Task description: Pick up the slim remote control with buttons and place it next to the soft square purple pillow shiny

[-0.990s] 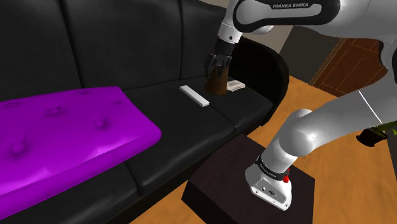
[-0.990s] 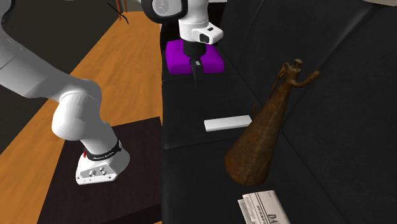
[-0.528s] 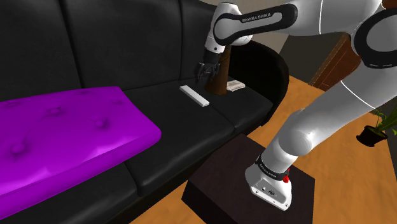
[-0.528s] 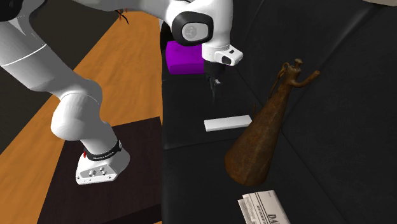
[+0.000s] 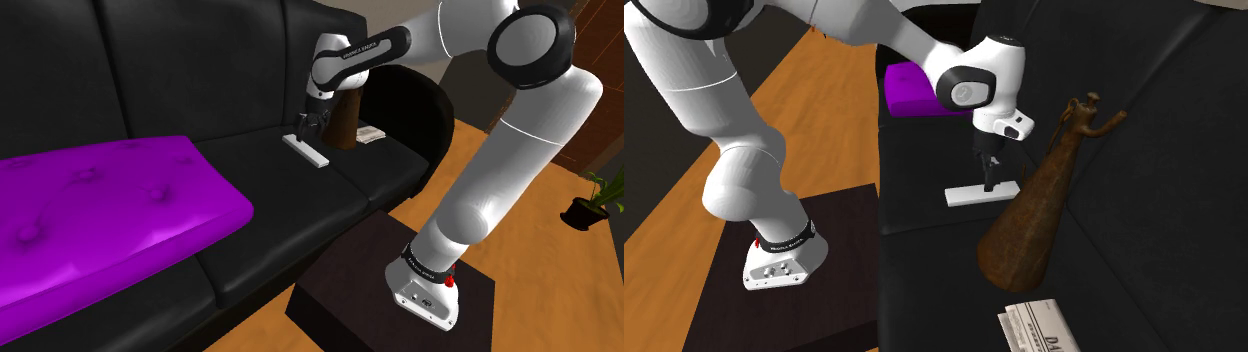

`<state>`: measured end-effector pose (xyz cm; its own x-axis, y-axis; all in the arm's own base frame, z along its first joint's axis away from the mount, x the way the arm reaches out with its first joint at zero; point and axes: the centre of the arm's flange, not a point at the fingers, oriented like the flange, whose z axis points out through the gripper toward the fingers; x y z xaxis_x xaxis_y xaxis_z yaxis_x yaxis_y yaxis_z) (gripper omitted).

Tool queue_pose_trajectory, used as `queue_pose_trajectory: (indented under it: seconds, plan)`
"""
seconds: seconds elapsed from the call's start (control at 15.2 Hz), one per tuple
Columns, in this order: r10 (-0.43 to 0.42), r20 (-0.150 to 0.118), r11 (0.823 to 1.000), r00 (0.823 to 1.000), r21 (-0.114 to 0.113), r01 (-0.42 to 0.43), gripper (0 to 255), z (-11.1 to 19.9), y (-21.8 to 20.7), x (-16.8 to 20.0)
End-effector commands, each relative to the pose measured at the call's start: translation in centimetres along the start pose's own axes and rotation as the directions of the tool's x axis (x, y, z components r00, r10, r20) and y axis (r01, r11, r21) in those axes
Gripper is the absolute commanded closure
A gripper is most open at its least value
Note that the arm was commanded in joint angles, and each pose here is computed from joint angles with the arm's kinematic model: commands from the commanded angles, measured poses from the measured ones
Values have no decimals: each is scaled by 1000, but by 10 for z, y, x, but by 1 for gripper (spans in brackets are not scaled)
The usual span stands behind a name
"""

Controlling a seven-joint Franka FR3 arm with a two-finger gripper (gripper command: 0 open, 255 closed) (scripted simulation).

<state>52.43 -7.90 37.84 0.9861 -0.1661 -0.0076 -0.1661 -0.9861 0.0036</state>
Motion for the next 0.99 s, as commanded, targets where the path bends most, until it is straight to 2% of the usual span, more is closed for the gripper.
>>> queue_pose_trajectory:
  seconds: [0.0, 0.46, 0.92]
  plan:
    - [1, 2, 1000, 1000, -4, -1, 0, 13, 3, 7]
    - [1, 2, 1000, 1000, -4, -1, 0, 48, 3, 7]
    - [1, 2, 1000, 1000, -4, -1, 0, 48, 3, 7]
